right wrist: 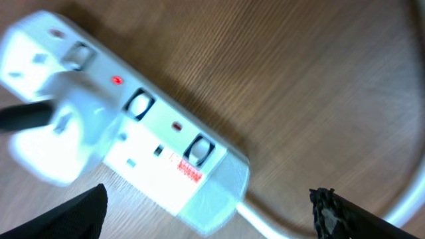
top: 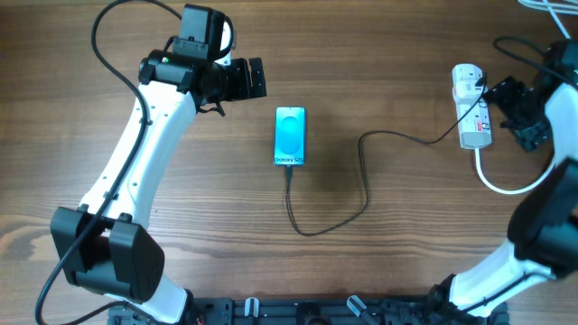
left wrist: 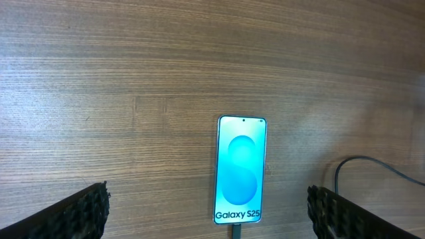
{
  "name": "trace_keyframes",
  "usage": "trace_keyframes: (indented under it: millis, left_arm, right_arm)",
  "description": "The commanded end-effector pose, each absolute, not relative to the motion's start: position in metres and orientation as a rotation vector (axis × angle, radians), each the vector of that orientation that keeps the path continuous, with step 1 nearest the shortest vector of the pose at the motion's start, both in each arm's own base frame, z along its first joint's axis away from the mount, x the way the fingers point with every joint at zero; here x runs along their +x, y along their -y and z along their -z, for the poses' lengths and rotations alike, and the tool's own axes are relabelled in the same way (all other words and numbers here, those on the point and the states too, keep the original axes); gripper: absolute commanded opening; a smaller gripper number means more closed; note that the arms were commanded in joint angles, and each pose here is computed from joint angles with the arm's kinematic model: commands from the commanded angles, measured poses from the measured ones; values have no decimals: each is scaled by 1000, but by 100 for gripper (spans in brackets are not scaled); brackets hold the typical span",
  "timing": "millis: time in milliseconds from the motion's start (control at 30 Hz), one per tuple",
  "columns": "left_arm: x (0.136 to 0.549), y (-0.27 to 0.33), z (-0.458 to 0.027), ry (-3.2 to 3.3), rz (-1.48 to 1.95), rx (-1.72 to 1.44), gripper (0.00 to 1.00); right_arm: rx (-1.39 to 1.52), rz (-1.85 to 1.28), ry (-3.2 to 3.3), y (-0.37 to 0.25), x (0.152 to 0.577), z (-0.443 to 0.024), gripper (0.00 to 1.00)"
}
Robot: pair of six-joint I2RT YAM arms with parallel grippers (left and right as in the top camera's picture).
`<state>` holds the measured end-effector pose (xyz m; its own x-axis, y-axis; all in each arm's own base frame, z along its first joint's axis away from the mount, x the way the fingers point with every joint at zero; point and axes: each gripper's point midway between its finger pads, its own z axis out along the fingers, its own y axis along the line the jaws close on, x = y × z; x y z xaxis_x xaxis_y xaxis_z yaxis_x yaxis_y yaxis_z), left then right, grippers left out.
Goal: Plug charger to phone and switch on socket
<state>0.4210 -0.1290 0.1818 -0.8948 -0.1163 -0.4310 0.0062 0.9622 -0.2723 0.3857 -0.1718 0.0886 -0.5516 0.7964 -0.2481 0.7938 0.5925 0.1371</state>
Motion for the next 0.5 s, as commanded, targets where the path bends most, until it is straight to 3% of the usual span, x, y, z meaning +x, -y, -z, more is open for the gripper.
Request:
trace_keyframes:
  millis: [0, 167, 467]
  left_arm:
    - [422, 126, -178, -2662, 357, -93, 100]
    - [422, 126, -178, -2662, 357, -93, 100]
    - [422, 126, -178, -2662, 357, -93, 100]
  right_arm:
    - [1327, 30, -2482, 172, 367, -129, 100]
    - [1385, 24, -2551, 147, 322, -154, 100]
    - [1141, -103, -2481, 77, 254, -191, 100]
